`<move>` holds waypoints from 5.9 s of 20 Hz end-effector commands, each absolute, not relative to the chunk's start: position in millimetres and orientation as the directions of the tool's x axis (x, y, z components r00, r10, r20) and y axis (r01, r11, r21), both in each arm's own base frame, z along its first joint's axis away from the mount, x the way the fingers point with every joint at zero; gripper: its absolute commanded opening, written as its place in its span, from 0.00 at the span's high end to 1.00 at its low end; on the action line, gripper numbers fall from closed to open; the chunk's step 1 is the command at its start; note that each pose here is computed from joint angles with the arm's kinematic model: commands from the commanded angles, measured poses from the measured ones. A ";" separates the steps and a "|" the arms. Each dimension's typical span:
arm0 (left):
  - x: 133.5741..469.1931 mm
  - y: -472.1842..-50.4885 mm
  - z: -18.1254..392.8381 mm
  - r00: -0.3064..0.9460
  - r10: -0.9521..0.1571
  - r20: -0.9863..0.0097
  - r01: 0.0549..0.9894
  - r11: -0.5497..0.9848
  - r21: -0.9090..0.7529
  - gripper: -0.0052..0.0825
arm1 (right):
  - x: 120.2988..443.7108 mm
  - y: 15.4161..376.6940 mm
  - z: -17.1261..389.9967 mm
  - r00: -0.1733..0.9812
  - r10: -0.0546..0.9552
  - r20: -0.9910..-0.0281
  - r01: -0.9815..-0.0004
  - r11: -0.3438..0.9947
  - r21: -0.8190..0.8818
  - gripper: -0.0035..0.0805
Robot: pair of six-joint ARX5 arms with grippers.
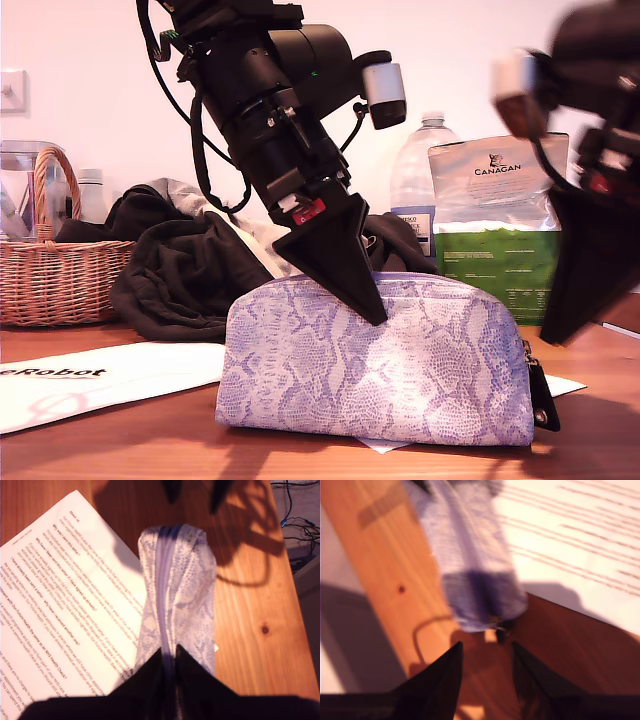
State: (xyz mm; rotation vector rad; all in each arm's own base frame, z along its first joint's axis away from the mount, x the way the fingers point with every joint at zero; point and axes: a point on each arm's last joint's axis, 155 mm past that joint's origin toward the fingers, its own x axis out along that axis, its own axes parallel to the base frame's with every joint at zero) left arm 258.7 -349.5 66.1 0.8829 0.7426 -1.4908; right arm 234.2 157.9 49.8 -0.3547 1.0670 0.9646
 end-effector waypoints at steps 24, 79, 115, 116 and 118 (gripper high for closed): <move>261.4 -345.1 57.0 -0.028 -0.495 -0.868 0.995 -0.099 0.024 0.96 | 249.5 168.8 3.0 0.217 0.567 -0.795 -0.811 0.558 0.176 0.67; 246.3 -356.2 56.8 -0.047 -0.491 -0.870 0.989 -0.143 0.028 0.96 | 265.8 204.8 153.2 0.546 0.567 -0.617 -0.744 0.667 -0.046 0.97; 240.6 -360.3 56.9 -0.054 -0.491 -0.869 0.988 -0.153 0.024 0.96 | 251.0 244.8 125.3 0.440 0.607 -0.661 -0.798 0.602 0.023 0.61; 240.5 -360.3 56.8 -0.055 -0.491 -0.870 0.988 -0.152 0.024 0.96 | 252.0 242.5 127.9 0.450 0.604 -0.658 -0.793 0.609 0.017 0.60; 240.5 -360.3 56.8 -0.055 -0.491 -0.870 0.988 -0.153 0.024 0.96 | 249.7 238.5 136.0 0.461 0.608 -0.646 -0.790 0.613 0.013 0.60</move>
